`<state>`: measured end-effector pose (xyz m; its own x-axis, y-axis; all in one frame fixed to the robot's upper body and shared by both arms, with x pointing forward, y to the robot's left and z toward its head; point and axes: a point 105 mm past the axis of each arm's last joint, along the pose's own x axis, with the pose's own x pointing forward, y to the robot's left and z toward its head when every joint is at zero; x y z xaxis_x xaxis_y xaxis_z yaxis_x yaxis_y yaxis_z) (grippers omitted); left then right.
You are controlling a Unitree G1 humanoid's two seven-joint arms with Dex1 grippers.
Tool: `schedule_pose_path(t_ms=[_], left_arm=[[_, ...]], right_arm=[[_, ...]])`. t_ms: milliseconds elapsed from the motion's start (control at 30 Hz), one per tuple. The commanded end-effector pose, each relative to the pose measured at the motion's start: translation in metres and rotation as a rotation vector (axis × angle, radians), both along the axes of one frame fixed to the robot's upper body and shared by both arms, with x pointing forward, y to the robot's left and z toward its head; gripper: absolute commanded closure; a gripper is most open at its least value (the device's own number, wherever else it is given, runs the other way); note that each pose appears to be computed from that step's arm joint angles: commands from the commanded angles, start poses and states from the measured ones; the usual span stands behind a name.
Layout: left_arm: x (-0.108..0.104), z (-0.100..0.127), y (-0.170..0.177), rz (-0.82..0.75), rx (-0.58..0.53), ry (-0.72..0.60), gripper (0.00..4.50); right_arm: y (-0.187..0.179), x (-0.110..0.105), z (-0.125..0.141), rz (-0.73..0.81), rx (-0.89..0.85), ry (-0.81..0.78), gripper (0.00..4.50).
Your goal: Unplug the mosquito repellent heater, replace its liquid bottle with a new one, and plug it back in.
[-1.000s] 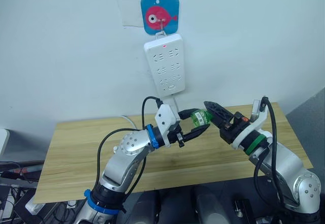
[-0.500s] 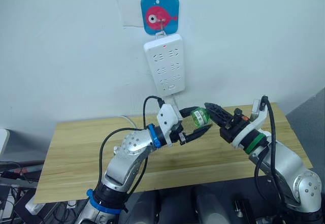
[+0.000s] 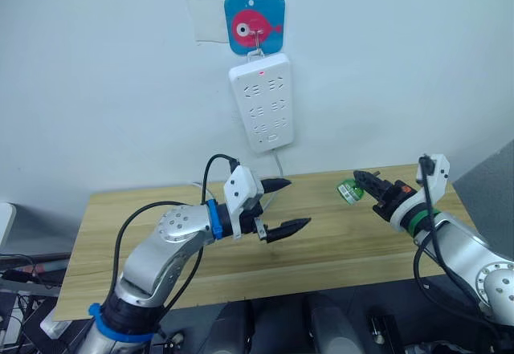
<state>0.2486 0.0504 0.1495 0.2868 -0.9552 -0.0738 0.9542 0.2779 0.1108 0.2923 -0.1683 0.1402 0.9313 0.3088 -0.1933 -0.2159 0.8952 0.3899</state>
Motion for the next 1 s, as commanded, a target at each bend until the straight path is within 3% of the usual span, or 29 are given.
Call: schedule_pose_path(t_ms=[33,267,400,633,967,1000], left_arm=[[-0.011,0.0,-0.004,-0.058,-0.01,-0.033,0.0],[-0.009,-0.012,-0.009,-0.043,-0.019,-0.012,0.0],[-0.006,-0.017,-0.002,-0.013,-0.028,-0.023,0.0],[-0.009,-0.012,0.002,-0.016,-0.025,-0.051,0.0],[-0.01,-0.009,0.004,-0.014,-0.008,-0.053,0.0],[-0.01,-0.009,0.004,-0.013,-0.009,-0.052,0.0]], right_arm=[[-0.006,0.008,-0.008,-0.006,-0.316,-0.167,3.63],[-0.021,0.03,-0.04,-0.065,-0.571,-0.34,3.63],[-0.031,0.048,-0.068,-0.126,-0.592,-0.33,3.63],[-0.031,0.058,-0.093,-0.117,-0.59,-0.336,3.63],[-0.032,0.062,-0.112,-0.105,-0.593,-0.31,3.63],[-0.033,0.061,-0.113,-0.106,-0.596,-0.307,3.28]])
